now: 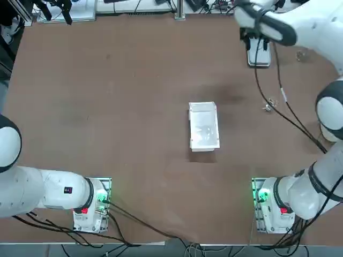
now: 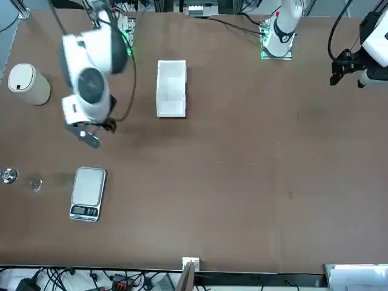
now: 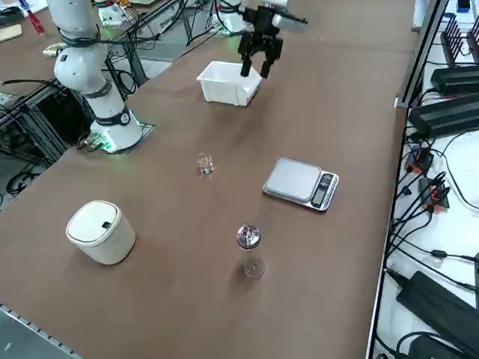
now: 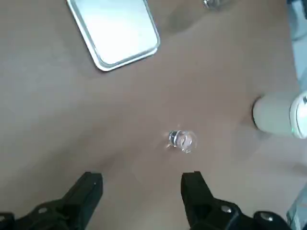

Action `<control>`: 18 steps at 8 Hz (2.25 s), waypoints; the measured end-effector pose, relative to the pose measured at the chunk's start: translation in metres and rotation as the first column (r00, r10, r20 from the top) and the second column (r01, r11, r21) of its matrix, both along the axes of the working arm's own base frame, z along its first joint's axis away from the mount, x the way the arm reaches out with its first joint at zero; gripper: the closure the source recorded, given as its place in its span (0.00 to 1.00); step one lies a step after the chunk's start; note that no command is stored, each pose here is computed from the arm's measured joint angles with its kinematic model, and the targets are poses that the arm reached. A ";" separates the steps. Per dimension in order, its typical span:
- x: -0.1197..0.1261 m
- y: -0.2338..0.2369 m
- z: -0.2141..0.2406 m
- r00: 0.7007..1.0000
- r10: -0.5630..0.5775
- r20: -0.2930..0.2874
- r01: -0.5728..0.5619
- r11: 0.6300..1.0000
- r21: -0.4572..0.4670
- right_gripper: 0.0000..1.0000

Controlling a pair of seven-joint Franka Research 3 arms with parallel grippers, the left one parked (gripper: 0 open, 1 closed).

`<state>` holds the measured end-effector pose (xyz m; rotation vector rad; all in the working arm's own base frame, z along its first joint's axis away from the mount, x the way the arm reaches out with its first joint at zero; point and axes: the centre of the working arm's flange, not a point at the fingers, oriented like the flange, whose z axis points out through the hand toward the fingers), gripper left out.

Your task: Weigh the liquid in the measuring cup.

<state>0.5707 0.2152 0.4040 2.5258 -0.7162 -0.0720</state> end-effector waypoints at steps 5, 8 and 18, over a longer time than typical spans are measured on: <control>-0.045 0.010 -0.104 0.900 -0.330 0.284 0.411 0.859 -0.305 0.00; -0.067 -0.007 -0.143 0.740 -0.438 0.511 0.633 0.711 -0.307 0.03; -0.087 -0.068 -0.273 0.446 -0.337 0.829 0.828 0.508 -0.239 0.03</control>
